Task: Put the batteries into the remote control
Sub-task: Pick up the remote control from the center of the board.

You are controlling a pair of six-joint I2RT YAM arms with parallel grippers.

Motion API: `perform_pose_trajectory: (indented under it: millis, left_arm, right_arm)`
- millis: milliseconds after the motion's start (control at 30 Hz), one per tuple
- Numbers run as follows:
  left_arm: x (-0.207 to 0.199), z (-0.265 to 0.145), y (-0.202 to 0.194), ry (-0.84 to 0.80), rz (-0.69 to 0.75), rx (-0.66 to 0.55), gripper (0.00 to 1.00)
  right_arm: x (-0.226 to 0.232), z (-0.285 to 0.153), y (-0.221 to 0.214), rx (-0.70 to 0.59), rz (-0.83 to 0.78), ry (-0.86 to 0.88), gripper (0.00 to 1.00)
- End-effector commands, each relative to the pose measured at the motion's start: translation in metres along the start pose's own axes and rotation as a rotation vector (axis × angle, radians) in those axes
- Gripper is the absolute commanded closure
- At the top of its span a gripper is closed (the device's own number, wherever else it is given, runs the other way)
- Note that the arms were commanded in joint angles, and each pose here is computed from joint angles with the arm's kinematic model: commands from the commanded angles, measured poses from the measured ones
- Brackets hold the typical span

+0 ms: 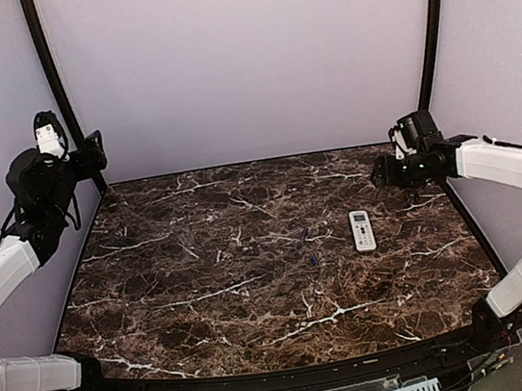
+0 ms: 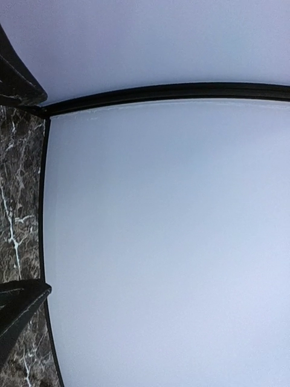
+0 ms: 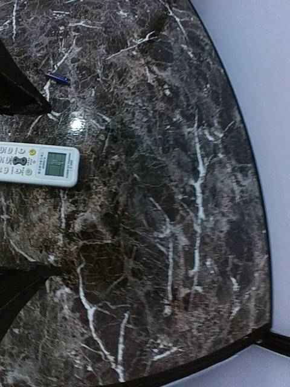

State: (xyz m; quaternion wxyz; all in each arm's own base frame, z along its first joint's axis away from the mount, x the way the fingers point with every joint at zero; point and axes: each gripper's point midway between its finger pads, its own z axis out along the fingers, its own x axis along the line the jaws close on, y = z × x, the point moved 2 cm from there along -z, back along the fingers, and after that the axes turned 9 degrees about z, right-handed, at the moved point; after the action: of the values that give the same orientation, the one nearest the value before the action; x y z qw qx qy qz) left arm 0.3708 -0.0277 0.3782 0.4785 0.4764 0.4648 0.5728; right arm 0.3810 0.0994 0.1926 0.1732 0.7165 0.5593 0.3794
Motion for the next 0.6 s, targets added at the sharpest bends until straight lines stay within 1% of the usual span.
perform_pose_trajectory:
  millis: [0,33,67,200,300,467,567]
  left_arm:
    - [-0.032,-0.017,-0.028,-0.217,-0.141,0.167,0.02]
    - [-0.034,-0.019,-0.031,-0.225,-0.166,0.177,0.03]
    - [-0.037,-0.020,-0.035,-0.242,-0.211,0.197,0.04]
    - [-0.052,-0.027,-0.056,-0.316,-0.262,0.265,0.06]
    - [-0.055,-0.027,-0.053,-0.336,-0.265,0.280,0.07]
    - [-0.052,-0.032,-0.049,-0.324,-0.271,0.273,0.09]
    - [-0.053,-0.034,-0.045,-0.333,-0.280,0.263,0.09]
  right_arm:
    - [-0.005,0.011,-0.058,0.225,-0.029,-0.164,0.08]
    - [0.001,0.015,-0.066,0.257,-0.034,-0.158,0.02]
    - [0.007,0.019,-0.075,0.286,-0.039,-0.155,0.01]
    - [0.024,0.040,-0.107,0.404,-0.069,-0.176,0.01]
    - [0.024,0.053,-0.124,0.465,-0.074,-0.226,0.01]
    - [0.016,0.065,-0.139,0.492,-0.087,-0.299,0.02]
    - [0.013,0.068,-0.145,0.505,-0.099,-0.315,0.08]
